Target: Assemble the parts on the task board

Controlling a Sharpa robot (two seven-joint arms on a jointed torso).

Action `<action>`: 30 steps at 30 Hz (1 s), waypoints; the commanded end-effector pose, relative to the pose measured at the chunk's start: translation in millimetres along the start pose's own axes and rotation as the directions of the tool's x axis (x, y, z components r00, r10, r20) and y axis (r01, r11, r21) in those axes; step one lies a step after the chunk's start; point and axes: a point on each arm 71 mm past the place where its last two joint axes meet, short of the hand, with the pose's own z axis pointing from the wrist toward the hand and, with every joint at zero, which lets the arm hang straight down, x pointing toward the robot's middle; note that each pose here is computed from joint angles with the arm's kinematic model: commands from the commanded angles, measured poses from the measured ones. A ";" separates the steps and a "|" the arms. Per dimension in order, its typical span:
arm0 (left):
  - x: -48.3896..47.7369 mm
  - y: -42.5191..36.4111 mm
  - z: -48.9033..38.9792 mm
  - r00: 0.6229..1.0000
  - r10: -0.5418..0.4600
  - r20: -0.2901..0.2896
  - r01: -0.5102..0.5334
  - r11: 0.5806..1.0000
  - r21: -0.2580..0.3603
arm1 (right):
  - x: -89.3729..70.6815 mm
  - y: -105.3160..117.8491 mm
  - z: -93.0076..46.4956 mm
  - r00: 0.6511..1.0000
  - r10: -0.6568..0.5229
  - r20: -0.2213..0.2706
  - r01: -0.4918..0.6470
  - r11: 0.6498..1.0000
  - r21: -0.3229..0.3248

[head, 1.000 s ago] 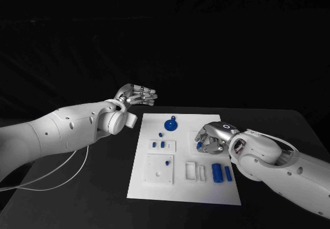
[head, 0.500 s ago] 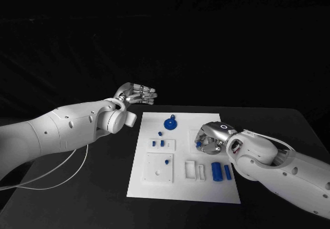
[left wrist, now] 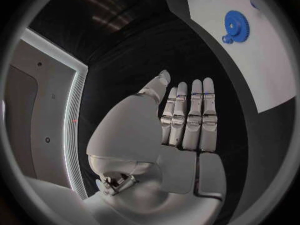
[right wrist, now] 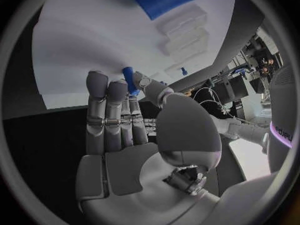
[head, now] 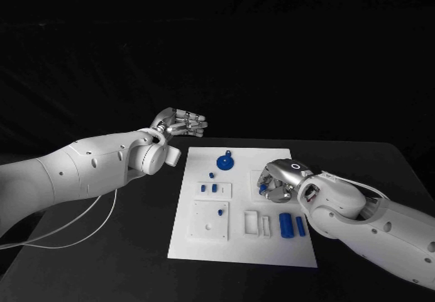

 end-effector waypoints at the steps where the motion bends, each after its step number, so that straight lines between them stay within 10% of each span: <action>1: 1.2 -0.7 0.5 1.000 -0.010 -0.012 0.010 1.000 0.007 | -4.5 0.5 -2.0 0.999 0.014 0.049 -0.015 1.000 0.006; 16: -2.0 0.3 1.6 1.000 -0.006 -0.004 0.006 1.000 0.006 | -37.8 7.7 -10.2 0.971 0.197 0.132 -0.194 0.980 -0.035; 30: 5.9 0.5 5.7 1.000 -0.010 -0.012 0.010 1.000 0.005 | -30.9 75.8 -4.9 0.968 0.239 0.072 -0.219 0.952 -0.215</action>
